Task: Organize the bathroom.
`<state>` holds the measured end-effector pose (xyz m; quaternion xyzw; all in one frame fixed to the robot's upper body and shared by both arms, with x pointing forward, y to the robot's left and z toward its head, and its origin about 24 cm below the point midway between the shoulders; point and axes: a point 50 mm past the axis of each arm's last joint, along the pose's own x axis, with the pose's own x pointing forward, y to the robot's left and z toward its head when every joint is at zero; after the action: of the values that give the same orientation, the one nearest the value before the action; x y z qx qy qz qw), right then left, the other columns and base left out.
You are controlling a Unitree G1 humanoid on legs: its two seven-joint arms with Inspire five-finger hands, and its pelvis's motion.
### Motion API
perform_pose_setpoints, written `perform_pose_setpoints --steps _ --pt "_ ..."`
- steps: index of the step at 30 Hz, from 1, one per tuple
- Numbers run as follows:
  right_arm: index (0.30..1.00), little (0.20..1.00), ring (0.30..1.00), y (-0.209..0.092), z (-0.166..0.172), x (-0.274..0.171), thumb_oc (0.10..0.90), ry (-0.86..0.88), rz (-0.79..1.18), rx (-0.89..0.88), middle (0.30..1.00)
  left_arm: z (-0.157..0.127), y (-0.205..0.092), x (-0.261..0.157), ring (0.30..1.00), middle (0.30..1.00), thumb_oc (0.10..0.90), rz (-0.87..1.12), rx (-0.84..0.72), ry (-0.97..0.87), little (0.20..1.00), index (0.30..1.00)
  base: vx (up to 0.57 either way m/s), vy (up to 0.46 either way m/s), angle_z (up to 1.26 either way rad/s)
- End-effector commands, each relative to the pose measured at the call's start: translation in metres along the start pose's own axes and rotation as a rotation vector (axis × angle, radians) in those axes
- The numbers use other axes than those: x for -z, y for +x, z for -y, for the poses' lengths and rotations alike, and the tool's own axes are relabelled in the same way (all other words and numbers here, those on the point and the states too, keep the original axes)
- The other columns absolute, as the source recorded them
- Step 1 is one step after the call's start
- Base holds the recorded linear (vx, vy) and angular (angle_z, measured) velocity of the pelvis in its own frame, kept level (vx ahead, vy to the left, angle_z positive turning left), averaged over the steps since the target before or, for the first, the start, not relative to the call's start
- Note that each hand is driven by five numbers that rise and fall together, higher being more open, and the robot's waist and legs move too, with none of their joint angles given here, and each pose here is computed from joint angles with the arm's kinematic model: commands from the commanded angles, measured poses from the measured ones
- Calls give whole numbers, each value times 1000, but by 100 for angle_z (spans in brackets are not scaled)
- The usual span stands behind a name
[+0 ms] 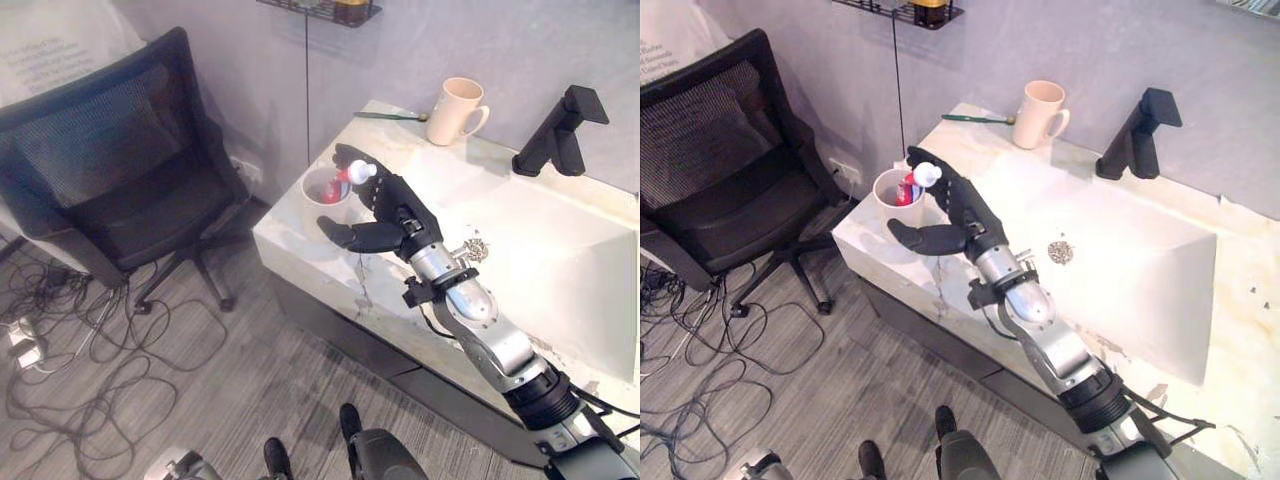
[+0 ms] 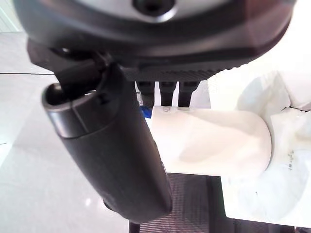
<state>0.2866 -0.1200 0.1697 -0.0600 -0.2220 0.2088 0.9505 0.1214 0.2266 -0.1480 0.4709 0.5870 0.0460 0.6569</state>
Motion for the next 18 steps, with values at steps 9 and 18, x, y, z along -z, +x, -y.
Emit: perform_pose_setpoints --steps 9,18 --pt "900 900 900 7 1 -44 800 -66 243 100 900 -7 10 38 900 900 800 -88 -86 88 900 900 1 -3 -4" --pt "900 900 900 -2 23 -32 800 -150 176 258 900 -3 9 46 900 900 800 -104 -75 68 900 900 -3 -1 -7"
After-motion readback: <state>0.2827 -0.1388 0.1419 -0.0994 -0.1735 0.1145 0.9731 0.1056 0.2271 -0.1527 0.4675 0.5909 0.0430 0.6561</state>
